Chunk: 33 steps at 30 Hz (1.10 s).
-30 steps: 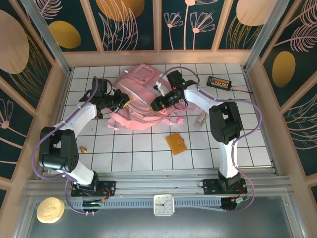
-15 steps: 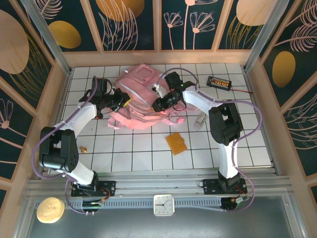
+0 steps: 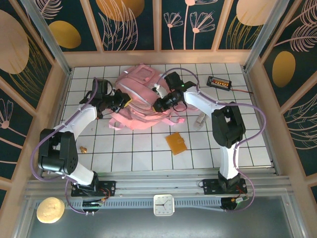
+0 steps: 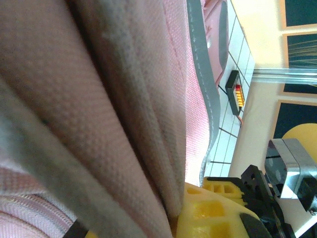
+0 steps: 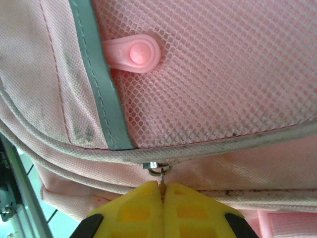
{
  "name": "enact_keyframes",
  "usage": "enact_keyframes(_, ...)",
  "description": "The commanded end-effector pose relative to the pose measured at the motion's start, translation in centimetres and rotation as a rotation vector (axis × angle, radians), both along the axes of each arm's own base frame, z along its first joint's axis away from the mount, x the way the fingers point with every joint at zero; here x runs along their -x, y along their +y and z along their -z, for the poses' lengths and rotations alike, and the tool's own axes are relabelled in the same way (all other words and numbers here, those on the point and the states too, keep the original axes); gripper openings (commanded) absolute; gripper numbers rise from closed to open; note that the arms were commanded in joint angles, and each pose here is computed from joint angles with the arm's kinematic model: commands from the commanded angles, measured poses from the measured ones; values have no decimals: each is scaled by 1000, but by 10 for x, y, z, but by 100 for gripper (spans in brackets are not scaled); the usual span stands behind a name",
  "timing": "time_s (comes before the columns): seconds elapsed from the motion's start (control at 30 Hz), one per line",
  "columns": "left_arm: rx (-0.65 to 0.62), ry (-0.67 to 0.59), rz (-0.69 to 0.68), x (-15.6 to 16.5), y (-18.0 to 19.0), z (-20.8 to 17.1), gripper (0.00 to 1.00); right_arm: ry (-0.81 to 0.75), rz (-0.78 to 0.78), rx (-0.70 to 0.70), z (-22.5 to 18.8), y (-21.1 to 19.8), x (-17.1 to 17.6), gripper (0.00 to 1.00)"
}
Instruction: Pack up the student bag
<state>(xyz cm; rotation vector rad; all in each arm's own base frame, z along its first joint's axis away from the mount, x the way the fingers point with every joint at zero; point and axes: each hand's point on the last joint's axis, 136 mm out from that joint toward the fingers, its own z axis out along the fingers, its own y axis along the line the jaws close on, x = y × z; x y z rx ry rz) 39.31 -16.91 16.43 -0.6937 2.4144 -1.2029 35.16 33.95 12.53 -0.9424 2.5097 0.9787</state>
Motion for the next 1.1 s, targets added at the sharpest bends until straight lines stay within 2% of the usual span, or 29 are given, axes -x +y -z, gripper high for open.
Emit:
enact_keyframes(0.0,93,-141,11,-4,-24,-44,0,96,35,-45,-20,5,16,0)
enact_keyframes(0.17,138,-132,16,4,-53,-37,0,154,52,-115,-32,17,23,0)
enact_keyframes(0.2,141,-138,15,4,-55,-39,10,153,61,-110,-31,15,21,0)
enact_keyframes(0.27,110,-111,11,12,-50,-28,38,163,80,-97,-28,6,17,0)
enact_keyframes(0.3,86,-110,15,14,-48,-28,45,167,89,-89,-27,1,15,0)
enact_keyframes(0.33,49,-102,25,19,-44,-24,62,168,89,-79,-26,-3,16,0)
enact_keyframes(0.37,16,-117,34,18,-42,-31,74,166,84,-70,-25,-5,19,0)
enact_keyframes(0.43,-48,-122,45,23,-34,-33,94,166,118,-56,-23,-24,11,0)
enact_keyframes(0.47,-79,-121,42,25,-28,-33,99,164,123,-51,-23,-28,11,0)
enact_keyframes(0.57,-145,-97,13,25,-6,-27,99,156,128,-30,-21,-38,12,0)
enact_keyframes(0.67,-161,-94,-24,16,15,-20,99,149,120,-14,-20,-43,13,0)
enact_keyframes(0.8,-187,-81,-10,4,24,-5,93,141,120,-10,-22,-48,10,0)
enact_keyframes(1.0,-178,-76,-14,-2,26,13,67,148,126,-32,-26,-51,6,0)
enact_keyframes(1.03,-162,-76,-10,-2,24,16,60,153,122,-36,-26,-49,7,0)
enact_keyframes(1.07,-148,-74,-9,-2,22,19,49,157,118,-39,-26,-49,9,0)
